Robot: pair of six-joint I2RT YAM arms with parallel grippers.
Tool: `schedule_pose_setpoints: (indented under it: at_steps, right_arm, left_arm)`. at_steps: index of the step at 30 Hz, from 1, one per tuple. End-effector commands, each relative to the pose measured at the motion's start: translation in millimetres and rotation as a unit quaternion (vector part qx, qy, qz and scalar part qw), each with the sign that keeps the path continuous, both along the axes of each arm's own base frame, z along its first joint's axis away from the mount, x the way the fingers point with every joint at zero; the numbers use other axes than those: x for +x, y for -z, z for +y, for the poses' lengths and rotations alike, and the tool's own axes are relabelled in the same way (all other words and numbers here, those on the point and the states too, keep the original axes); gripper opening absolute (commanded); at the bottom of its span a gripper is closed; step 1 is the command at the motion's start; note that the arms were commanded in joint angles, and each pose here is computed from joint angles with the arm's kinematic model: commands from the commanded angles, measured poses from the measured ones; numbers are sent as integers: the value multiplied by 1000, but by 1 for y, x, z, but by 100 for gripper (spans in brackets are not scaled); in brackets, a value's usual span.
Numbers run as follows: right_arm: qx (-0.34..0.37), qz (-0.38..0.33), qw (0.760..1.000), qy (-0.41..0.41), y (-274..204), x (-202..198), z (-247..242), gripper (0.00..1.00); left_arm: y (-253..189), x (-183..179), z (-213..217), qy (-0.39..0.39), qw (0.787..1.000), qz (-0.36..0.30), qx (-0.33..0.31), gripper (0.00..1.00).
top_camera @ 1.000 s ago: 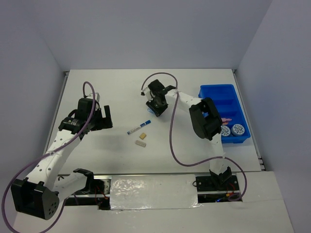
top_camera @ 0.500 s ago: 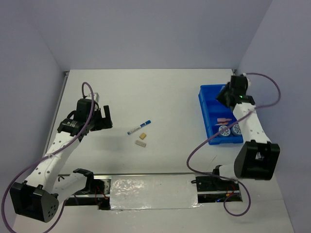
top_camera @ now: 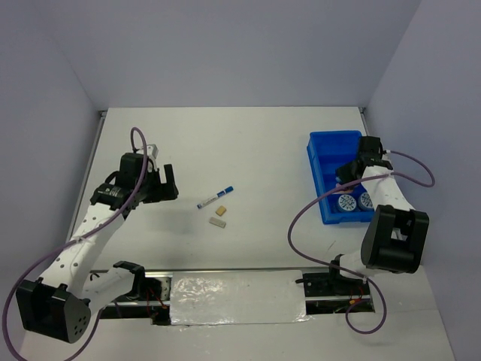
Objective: Sort the stationery into containers
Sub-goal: Place the pen in the storage box, then pick up the pen from the center of the board.
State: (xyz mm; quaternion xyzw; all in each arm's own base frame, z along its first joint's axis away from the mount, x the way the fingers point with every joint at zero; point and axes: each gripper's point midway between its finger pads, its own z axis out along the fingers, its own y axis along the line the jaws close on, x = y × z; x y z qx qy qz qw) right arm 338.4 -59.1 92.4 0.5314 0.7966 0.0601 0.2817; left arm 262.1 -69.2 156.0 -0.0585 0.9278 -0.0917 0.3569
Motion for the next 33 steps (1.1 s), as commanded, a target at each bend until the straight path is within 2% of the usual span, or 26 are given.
schedule_pose_setpoints:
  at_steps: [1,3,5,7,8,14,17,19,20,23,24,25,27,28,29,30,32,33]
  right_arm:
    - [5,-35,999,33,-21,11,-5,31]
    - [9,-31,999,34,-20,10,-4,37]
    - [16,-30,999,30,-17,9,-1,37]
    - [20,-28,999,29,-16,9,0,44]
    - [21,-28,999,27,-16,9,1,52]
    - [33,-31,999,7,-27,12,6,66]
    - [30,-40,999,2,-35,11,6,67]
    - [12,-67,997,-24,-51,15,7,66]
    - [12,-90,994,-63,-60,22,21,65]
    - [-38,-162,964,-208,-108,45,65,65]
    - [-53,-152,956,-245,-109,44,76,65]
    - [-93,-157,930,-320,-115,46,92,66]
    - [-106,-178,861,-465,-130,37,166,66]
    - [-141,-179,815,-532,-129,31,186,69]
    - [-147,-163,775,-592,-120,15,228,69]
    - [-187,-143,765,-599,-114,15,233,69]
    - [-202,-91,766,-604,-91,7,263,74]
    - [-176,-73,806,-560,-84,6,270,74]
  left_arm:
    - [-10,10,-16,39,999,-21,-16,99]
    - [-6,12,-19,45,999,-14,-15,99]
    - [1,19,-25,55,998,-3,-9,99]
    - [5,28,-36,72,997,5,-2,99]
    - [5,32,-37,75,997,5,5,99]
    - [9,64,-57,114,992,12,51,99]
    - [13,75,-68,135,989,10,63,99]
    - [17,81,-81,159,985,14,63,99]
    - [19,82,-84,165,984,17,66,98]
    - [30,83,-99,196,977,28,78,96]
    - [37,84,-101,200,975,38,87,94]
    - [39,83,-102,200,974,41,98,93]
    - [42,83,-97,181,976,53,107,91]
    - [41,83,-94,168,978,52,110,92]
    - [36,84,-84,144,981,45,122,96]
    - [35,83,-76,112,986,50,117,98]
    - [28,83,-56,52,989,51,126,99]
    - [28,81,-44,10,992,62,112,99]
